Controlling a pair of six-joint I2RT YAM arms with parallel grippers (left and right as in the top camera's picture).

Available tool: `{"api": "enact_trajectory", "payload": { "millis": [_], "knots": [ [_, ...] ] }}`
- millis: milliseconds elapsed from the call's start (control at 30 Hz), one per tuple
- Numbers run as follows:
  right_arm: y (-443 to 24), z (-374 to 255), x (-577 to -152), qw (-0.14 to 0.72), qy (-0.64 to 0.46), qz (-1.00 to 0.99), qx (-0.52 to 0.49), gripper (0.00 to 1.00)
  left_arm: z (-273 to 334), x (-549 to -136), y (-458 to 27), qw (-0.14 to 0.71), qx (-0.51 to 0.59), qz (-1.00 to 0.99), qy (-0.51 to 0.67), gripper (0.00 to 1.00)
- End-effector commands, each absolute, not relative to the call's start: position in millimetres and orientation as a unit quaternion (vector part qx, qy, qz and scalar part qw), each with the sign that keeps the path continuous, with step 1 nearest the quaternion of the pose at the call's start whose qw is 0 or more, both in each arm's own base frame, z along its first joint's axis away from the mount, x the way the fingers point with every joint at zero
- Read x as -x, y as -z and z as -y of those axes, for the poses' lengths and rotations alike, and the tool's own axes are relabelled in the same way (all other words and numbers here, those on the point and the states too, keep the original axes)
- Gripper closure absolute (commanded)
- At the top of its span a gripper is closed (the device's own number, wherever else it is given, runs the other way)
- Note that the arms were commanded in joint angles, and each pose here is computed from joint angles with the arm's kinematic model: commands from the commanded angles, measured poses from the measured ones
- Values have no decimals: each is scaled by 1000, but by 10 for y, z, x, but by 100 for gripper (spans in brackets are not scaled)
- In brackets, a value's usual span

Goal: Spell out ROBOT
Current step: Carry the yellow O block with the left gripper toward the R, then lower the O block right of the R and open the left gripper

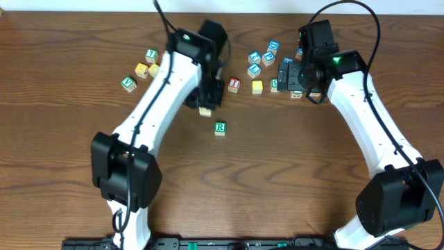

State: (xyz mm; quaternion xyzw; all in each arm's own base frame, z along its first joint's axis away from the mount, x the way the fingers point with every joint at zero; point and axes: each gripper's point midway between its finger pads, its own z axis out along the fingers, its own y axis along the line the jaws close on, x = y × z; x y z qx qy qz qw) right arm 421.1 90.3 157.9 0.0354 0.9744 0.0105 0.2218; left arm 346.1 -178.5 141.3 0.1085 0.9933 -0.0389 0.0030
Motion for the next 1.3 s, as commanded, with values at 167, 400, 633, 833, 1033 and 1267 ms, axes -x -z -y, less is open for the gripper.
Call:
{"api": "enact_trajectory", "payload": {
  "millis": [167,400,633,833,1033,1267],
  "knots": [
    [-1638,-903,-4250,231,-7,-973,-31,1,1922,-3077,-896,-65,-115,-991,32,74],
    [-1638,-903,-4250,231,-7,-973,-31,1,2164,-3111,-834,-38,-120,-991,49,74],
    [-1638,-903,-4250,231,-7,-973,-31,1,2273,-3129,-539,-18,-87,-994,56,74],
    [-1638,-903,-4250,231,-7,-973,-31,1,2434,-3258,-517,18,-88,-993,77,74],
    [-1644,-899,-4261,233,-6,-972,-31,1,2503,-3303,-516,46,-88,-993,60,74],
    [-1676,-731,-4363,244,-22,-967,-67,1,2504,-3337,-369,71,-85,-993,45,75]
  ]
}}
